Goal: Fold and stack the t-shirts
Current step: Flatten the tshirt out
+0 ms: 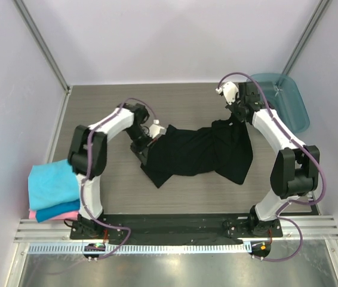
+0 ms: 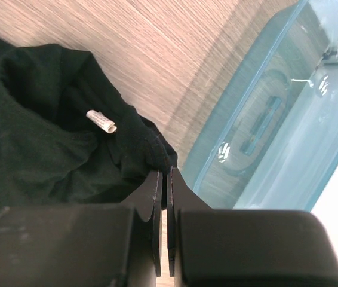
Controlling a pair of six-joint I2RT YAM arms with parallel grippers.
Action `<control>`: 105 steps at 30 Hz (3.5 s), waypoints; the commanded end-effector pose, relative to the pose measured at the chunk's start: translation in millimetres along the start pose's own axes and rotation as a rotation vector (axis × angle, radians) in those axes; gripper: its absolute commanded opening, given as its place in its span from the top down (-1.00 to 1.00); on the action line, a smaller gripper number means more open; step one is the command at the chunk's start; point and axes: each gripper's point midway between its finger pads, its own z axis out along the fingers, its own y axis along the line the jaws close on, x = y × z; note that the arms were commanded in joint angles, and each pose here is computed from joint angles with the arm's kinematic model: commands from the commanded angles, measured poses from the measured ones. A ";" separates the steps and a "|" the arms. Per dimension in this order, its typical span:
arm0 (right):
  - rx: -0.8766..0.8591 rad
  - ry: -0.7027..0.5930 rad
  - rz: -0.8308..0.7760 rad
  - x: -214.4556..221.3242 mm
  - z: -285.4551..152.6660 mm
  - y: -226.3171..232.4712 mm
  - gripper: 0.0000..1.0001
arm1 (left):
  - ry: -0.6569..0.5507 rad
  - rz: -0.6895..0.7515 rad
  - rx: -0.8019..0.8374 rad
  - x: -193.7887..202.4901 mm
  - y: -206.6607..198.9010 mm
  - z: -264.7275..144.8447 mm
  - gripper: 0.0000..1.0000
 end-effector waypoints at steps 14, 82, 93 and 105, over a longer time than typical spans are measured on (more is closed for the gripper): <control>-0.087 -0.474 0.328 -71.5 -174.0 2.5 0.98 | -0.250 0.451 -0.560 21.5 -3.5 -203.6 0.99; -0.174 -0.275 0.512 -55.8 -18.4 -18.2 0.98 | -0.316 -0.019 -0.598 -126.1 152.5 -97.5 0.96; -0.181 -0.450 0.609 -84.2 -150.1 -47.9 0.98 | -0.565 0.114 -0.700 -48.9 36.4 -227.4 1.00; -0.114 -0.375 0.703 -47.8 -148.6 -58.0 0.98 | -0.485 -0.014 -0.777 41.3 62.1 -221.3 1.00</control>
